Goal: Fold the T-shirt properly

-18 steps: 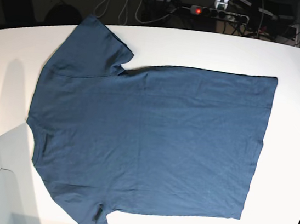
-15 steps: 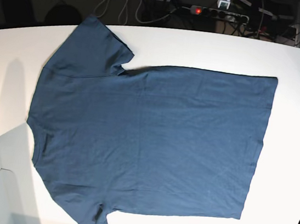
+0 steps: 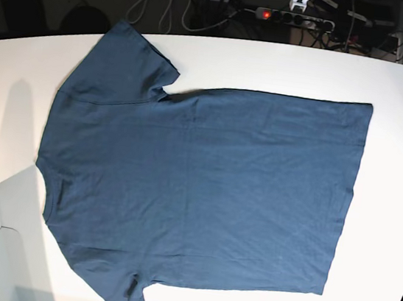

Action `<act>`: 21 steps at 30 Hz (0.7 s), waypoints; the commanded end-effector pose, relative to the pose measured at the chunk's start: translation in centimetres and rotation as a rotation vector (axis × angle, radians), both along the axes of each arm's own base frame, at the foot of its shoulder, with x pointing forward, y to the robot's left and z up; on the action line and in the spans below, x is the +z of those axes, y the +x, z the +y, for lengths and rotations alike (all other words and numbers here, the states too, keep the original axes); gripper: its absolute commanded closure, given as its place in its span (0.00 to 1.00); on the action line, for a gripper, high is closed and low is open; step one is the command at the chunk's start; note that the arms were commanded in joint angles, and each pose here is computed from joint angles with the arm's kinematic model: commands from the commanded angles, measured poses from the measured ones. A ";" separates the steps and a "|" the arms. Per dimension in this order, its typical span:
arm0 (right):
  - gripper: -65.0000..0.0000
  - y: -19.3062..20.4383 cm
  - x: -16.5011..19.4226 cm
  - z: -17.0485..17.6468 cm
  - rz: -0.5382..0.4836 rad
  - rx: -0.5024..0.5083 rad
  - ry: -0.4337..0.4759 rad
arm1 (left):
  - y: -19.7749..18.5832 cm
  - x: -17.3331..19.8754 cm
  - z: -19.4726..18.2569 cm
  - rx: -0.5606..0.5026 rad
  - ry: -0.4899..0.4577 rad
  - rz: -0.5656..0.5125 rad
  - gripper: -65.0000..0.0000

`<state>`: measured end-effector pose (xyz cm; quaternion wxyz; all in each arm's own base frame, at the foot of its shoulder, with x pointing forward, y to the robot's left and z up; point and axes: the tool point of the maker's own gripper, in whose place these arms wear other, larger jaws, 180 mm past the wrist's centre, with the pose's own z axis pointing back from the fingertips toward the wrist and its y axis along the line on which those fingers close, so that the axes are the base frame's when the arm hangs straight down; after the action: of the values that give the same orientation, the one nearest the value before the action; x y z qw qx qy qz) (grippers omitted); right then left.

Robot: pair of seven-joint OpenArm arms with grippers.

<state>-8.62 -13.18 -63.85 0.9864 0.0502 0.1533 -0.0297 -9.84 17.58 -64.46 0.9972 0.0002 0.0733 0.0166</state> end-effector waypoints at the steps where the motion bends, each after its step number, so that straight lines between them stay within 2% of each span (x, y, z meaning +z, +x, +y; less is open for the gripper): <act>1: 1.00 0.0 -0.1 -0.1 0.010 0.007 0.009 | 0.1 0.0 0.3 -0.010 0.005 0.004 1.00; 8: 1.00 0.0 -0.3 0.0 0.023 0.003 0.009 | -0.5 -0.1 -2.2 -0.169 -0.060 0.025 1.00; 16: 1.00 -0.2 -0.2 0.0 0.025 0.003 0.009 | -0.6 -0.1 -2.2 -0.171 -0.057 0.025 1.00; 21: 1.00 -0.6 -0.4 0.0 -0.021 -0.004 0.005 | -0.6 0.0 -2.3 -0.168 -0.060 0.016 1.00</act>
<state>-7.87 -13.18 -64.49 0.9900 0.0487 0.1279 -0.0353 -9.75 15.03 -64.62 0.9943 -0.0256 0.0761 -0.0709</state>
